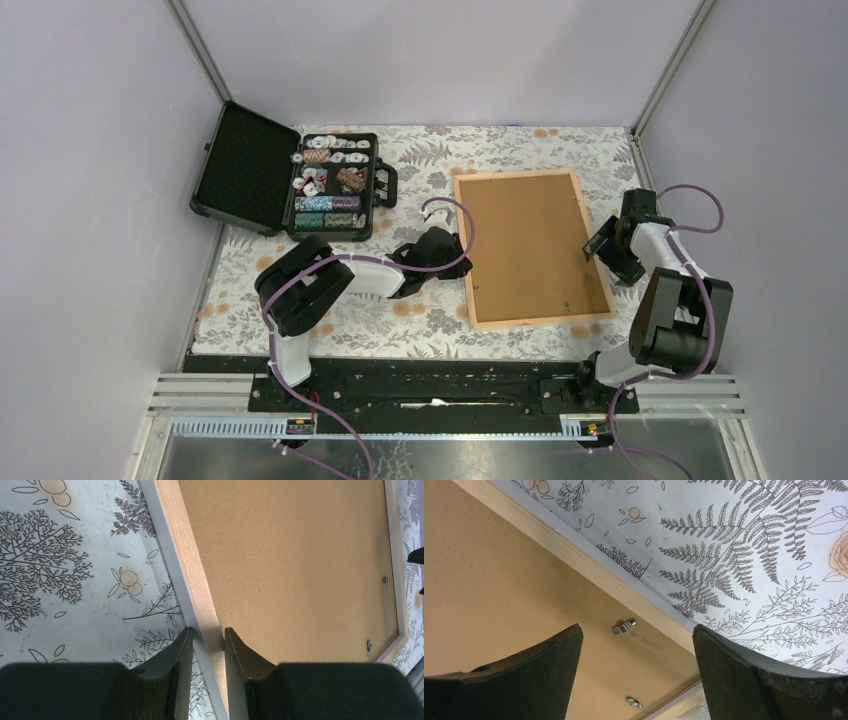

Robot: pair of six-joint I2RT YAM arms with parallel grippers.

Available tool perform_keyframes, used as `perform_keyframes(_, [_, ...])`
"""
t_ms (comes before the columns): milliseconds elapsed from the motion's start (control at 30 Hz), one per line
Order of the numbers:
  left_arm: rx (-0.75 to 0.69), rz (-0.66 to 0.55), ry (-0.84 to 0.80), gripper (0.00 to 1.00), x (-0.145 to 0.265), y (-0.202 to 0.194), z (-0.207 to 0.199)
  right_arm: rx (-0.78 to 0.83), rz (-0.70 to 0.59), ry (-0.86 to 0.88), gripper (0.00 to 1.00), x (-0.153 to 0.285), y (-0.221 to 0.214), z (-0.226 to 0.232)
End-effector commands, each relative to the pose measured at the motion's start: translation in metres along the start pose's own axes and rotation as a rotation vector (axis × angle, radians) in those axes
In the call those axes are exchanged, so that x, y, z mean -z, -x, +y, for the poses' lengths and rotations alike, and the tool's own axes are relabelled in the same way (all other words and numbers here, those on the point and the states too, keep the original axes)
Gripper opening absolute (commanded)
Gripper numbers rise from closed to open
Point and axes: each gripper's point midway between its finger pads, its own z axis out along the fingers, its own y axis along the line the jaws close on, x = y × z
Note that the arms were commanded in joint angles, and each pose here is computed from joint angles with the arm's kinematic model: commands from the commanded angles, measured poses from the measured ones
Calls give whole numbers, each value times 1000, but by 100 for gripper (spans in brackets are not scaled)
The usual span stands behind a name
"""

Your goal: Put the photo into the frame

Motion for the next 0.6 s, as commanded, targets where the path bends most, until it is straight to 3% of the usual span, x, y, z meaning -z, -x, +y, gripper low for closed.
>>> perform_keyframes(0, [-32, 42, 192, 0, -5, -14, 60, 21, 29, -23, 87, 1, 4, -1])
perform_keyframes(133, [-31, 45, 192, 0, -5, -14, 61, 58, 14, -96, 83, 0, 13, -13])
perform_keyframes(467, [-31, 47, 188, 0, -6, -15, 60, 78, 128, -112, 77, -18, -6, -13])
perform_keyframes(567, [-31, 48, 187, 0, -6, -15, 60, 79, 131, -101, 69, -17, -7, -11])
